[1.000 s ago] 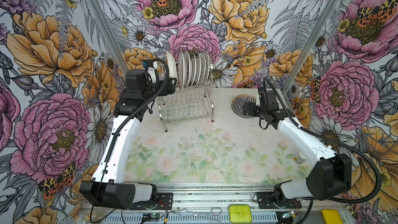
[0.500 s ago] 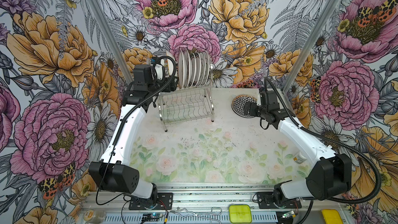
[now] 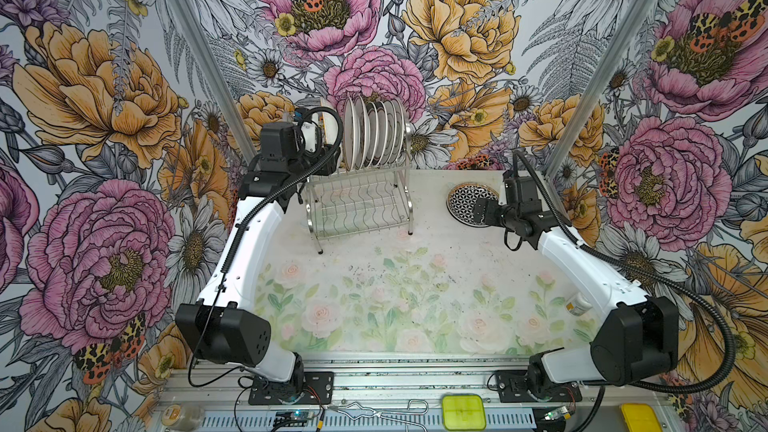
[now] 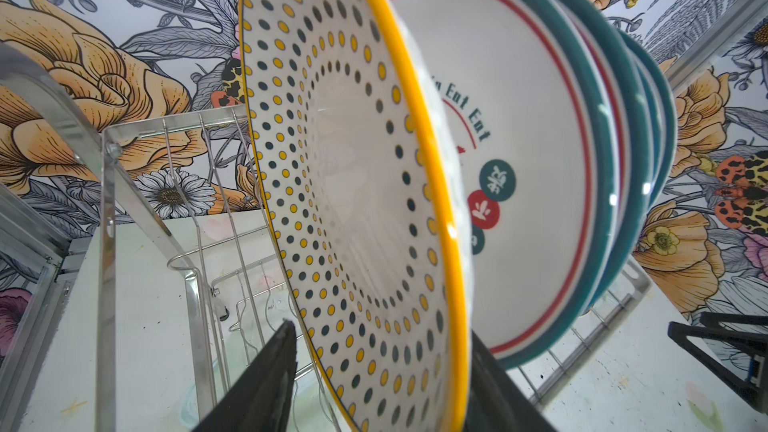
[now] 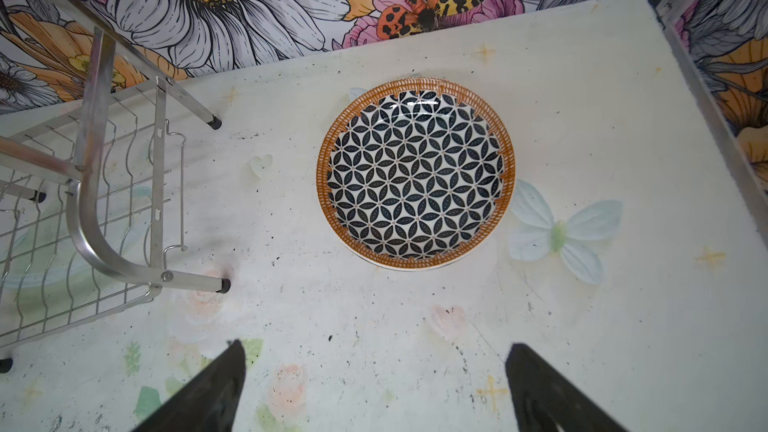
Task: Unload the plates from the dish rack
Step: 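Move the left gripper to the yellow-rimmed dotted plate at the rack front, then close the left gripper on the yellow-rimmed dotted plate's rim, then tilt the dotted plate out of the rack with the left gripper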
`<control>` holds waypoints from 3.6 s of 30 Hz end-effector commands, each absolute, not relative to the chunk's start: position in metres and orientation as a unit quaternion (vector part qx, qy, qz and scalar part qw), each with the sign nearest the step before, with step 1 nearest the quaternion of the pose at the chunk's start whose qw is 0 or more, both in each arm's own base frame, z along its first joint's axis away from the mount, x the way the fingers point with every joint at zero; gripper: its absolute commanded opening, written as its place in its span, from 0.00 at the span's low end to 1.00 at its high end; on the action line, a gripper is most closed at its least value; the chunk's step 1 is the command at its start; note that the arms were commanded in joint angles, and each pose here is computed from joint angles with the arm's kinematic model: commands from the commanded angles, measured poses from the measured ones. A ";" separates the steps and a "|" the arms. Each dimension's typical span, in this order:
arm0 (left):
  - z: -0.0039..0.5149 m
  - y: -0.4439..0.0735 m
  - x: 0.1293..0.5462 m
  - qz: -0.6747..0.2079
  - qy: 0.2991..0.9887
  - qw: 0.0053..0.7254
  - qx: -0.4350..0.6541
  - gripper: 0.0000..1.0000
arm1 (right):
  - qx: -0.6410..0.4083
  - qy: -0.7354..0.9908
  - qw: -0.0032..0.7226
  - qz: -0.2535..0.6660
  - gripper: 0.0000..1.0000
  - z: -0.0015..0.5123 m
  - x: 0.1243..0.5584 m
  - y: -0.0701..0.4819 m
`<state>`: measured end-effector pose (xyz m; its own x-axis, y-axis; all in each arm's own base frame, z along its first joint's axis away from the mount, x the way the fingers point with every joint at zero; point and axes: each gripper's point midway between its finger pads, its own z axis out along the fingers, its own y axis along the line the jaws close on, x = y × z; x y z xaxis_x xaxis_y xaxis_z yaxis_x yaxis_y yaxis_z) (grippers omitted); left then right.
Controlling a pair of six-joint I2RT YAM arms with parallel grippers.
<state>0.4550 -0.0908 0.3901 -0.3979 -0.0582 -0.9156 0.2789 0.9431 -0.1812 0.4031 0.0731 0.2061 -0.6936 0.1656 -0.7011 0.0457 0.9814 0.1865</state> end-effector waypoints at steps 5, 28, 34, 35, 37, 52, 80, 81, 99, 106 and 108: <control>0.393 -0.088 0.464 -0.138 0.819 0.552 0.077 0.54 | 0.056 0.913 0.396 0.083 0.99 0.213 0.403 0.071; 0.387 -0.092 0.469 -0.131 0.821 0.548 0.091 0.23 | 0.067 0.912 0.396 0.082 0.99 0.213 0.402 0.062; 0.388 -0.096 0.471 -0.135 0.819 0.548 0.100 0.15 | 0.069 0.910 0.400 0.082 0.99 0.217 0.404 0.059; 0.388 -0.097 0.471 -0.135 0.819 0.548 0.101 0.13 | 0.070 0.909 0.402 0.083 0.99 0.218 0.404 0.059; 0.389 -0.099 0.470 -0.135 0.818 0.549 0.105 0.10 | 0.070 0.908 0.404 0.082 0.99 0.220 0.405 0.058; 0.405 -0.107 0.471 -0.122 0.807 0.565 0.120 0.00 | 0.077 0.906 0.408 0.081 0.99 0.224 0.407 0.053; 0.458 -0.102 0.462 -0.119 0.741 0.644 0.148 0.00 | 0.075 0.904 0.413 0.085 0.99 0.229 0.407 0.050; 0.461 -0.103 0.461 -0.120 0.738 0.648 0.149 0.00 | 0.075 0.904 0.412 0.086 0.99 0.229 0.406 0.050; 0.491 -0.094 0.446 -0.142 0.698 0.687 0.142 0.00 | 0.075 0.905 0.410 0.083 0.99 0.226 0.406 0.048; 0.502 -0.091 0.433 -0.153 0.687 0.696 0.141 0.00 | 0.076 0.905 0.410 0.083 0.99 0.225 0.406 0.048; 0.503 -0.091 0.430 -0.153 0.686 0.697 0.141 0.00 | 0.076 0.905 0.409 0.083 0.99 0.225 0.407 0.048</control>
<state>0.4529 -0.0931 0.4288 -0.2356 -0.0058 -0.9718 0.3825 0.9187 -0.0982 0.4055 0.0496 0.2054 -0.6897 0.2100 -0.6930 0.0851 0.9739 0.2104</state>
